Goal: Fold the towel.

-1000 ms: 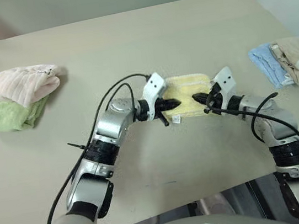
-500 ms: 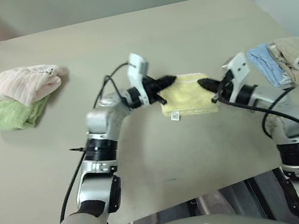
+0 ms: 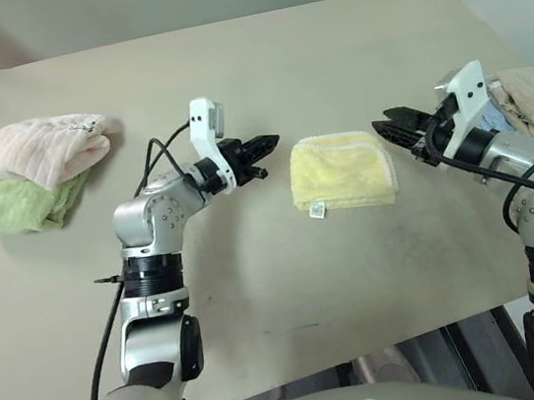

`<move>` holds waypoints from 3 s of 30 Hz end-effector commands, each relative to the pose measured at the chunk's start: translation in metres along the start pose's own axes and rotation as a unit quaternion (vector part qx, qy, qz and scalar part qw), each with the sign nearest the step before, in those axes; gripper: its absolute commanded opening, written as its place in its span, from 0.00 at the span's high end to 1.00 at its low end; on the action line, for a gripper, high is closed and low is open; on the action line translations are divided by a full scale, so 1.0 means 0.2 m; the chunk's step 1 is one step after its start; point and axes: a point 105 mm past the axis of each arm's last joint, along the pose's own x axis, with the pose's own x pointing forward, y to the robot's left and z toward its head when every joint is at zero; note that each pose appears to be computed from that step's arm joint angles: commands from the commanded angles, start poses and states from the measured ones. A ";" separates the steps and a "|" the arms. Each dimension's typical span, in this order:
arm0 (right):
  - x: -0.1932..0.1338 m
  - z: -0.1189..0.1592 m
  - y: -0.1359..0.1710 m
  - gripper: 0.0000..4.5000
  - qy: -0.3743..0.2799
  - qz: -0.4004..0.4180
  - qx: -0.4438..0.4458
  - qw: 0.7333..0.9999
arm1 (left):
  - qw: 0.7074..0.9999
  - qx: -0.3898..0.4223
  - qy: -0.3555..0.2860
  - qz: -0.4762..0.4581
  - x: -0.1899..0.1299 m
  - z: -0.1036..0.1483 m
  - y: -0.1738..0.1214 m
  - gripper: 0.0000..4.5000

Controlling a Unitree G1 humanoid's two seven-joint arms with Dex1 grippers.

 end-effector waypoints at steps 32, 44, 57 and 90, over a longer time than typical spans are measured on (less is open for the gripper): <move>-0.01 -0.17 0.02 0.00 0.059 -0.002 0.207 0.977 | 0.999 -0.006 0.028 -0.034 0.01 0.00 -0.04 0.01; -0.01 -0.18 0.02 0.00 0.064 -0.004 0.214 0.975 | 0.999 -0.006 0.020 -0.034 0.01 0.02 -0.03 0.01; -0.02 -0.45 -0.13 0.00 0.139 -0.105 0.249 0.953 | 0.998 -0.007 -0.033 -0.053 -0.05 0.08 -0.08 0.01; 0.07 -0.34 0.16 0.04 0.131 0.031 0.315 0.940 | 0.998 -0.005 -0.034 -0.055 -0.04 0.07 -0.10 0.00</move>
